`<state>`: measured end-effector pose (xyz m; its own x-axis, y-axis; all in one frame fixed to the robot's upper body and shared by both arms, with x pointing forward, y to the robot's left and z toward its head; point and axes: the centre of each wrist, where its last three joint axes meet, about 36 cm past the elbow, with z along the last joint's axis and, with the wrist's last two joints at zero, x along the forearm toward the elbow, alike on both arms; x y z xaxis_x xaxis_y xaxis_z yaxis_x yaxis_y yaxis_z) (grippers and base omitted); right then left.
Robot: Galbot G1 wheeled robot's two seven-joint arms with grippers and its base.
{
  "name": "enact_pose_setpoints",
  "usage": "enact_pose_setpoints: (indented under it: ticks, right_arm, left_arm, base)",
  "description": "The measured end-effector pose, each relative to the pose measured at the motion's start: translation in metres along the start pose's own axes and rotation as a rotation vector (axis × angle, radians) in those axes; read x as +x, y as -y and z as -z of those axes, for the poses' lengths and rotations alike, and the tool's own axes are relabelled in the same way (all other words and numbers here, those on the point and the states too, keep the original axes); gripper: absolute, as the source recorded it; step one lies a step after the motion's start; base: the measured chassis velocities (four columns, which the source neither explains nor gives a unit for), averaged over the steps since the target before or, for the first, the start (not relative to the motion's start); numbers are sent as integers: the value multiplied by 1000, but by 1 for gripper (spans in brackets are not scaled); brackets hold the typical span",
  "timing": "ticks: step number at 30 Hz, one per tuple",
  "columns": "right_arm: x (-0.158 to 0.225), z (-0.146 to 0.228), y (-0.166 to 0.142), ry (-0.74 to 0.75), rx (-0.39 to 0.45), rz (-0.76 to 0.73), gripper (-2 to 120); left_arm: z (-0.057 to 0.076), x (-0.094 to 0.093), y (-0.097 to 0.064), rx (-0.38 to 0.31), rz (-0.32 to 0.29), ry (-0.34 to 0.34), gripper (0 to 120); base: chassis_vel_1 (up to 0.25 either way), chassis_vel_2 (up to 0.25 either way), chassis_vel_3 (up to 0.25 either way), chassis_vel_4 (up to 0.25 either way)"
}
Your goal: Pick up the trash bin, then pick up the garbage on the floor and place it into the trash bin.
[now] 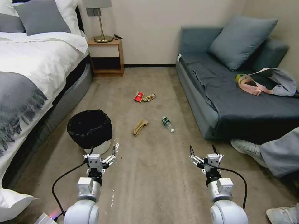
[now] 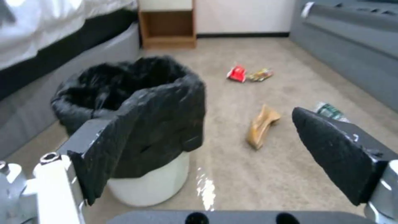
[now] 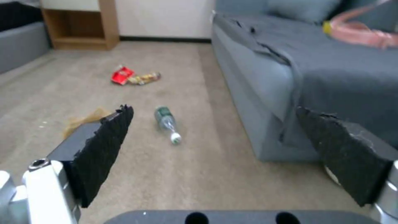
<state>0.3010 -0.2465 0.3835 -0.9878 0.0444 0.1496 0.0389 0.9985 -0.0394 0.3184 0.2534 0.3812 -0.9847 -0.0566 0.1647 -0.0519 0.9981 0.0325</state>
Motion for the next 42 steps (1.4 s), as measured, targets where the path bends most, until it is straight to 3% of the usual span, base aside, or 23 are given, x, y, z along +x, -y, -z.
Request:
enact_pose_setpoints:
  ticks: [16, 24, 30, 34, 42]
  right_arm:
    - [5, 61, 42, -234, -116, -80, 100]
    - [-3, 89, 63, -287, -107, -25, 100]
    - [-18, 106, 83, -324, -67, 48, 100]
    - [-20, 101, 83, -343, -72, 56, 100]
    - [-21, 93, 74, -359, -80, 65, 100]
  left_arm:
    - [62, -40, -53, 102, 89, -231, 100]
    - [92, -52, -73, 126, 101, -324, 100]
    - [94, -54, -75, 122, 106, -325, 100]
    - [116, -79, -97, 53, 207, -273, 100]
    - [113, -88, -101, 51, 223, -283, 100]
  base:
    - [0, 0, 0, 0]
    - [0, 0, 0, 0]
    - [0, 0, 0, 0]
    - [0, 0, 0, 0]
    - [0, 0, 0, 0]
